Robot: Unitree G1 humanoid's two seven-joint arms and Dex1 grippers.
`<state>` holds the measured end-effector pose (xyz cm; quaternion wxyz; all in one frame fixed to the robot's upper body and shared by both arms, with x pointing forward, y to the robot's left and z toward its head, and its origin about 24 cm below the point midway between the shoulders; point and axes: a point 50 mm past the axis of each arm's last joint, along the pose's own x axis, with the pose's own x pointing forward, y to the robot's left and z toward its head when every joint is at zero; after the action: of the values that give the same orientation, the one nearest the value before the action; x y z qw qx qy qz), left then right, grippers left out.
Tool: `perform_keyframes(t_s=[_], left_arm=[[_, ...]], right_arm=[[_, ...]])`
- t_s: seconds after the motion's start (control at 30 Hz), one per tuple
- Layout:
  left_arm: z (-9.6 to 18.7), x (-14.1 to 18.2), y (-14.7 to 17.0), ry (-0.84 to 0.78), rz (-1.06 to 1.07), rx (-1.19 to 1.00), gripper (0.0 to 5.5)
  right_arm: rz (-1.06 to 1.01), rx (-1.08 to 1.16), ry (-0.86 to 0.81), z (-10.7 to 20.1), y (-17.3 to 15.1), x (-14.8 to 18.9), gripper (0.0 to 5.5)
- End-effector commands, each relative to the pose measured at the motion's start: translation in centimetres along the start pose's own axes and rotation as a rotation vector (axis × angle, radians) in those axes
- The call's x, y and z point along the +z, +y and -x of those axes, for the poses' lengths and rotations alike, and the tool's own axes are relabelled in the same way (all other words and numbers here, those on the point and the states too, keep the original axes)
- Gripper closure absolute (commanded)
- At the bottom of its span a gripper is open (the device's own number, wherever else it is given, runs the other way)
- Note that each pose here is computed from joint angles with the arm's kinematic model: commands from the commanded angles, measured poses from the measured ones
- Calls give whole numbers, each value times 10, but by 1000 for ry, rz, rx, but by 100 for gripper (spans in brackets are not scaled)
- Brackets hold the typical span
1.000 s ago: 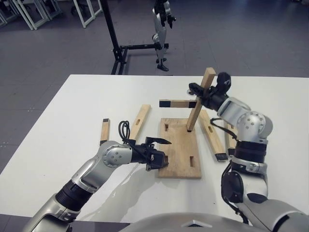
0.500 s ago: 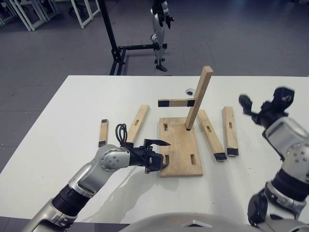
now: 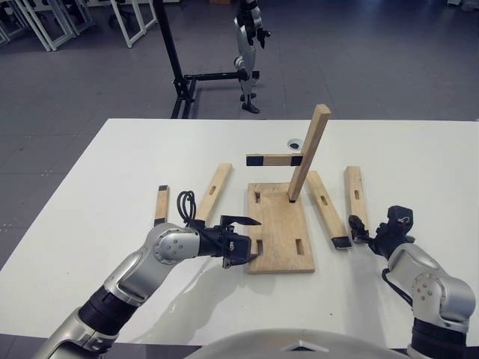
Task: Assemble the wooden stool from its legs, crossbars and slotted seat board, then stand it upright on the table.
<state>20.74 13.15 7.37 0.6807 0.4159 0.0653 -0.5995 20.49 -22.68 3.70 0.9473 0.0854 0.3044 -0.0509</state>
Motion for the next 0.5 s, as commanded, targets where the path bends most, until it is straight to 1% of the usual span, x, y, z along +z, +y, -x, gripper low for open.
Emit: perform_keyframes(t_s=[0.03, 0.13, 0.23, 0.27, 0.33, 0.37, 0.43, 0.47, 0.5], left_arm=[[5, 24, 28, -98, 80, 88, 155], [5, 40, 40, -147, 110, 146, 155], [4, 37, 28, -92, 58, 101, 155], [6, 39, 27, -102, 72, 95, 155], [11, 54, 40, -176, 137, 159, 155], [16, 64, 55, -235, 188, 233, 155], [32, 74, 85, -325, 289, 370, 155], [40, 70, 98, -330, 322, 428, 155], [51, 60, 113, -303, 351, 503, 155]], right_arm=[[129, -43, 164, -3, -11, -35, 62], [117, -27, 157, -4, -9, -35, 121], [108, 1, 148, -6, -4, -33, 180], [128, 12, 143, -6, -4, -32, 203], [151, 23, 109, -6, -5, -25, 242], [141, 36, 57, -7, -5, -13, 260], [132, 49, -103, -11, -8, 29, 303], [135, 42, -184, -12, -10, 52, 328], [153, 33, -274, -11, -13, 81, 346]])
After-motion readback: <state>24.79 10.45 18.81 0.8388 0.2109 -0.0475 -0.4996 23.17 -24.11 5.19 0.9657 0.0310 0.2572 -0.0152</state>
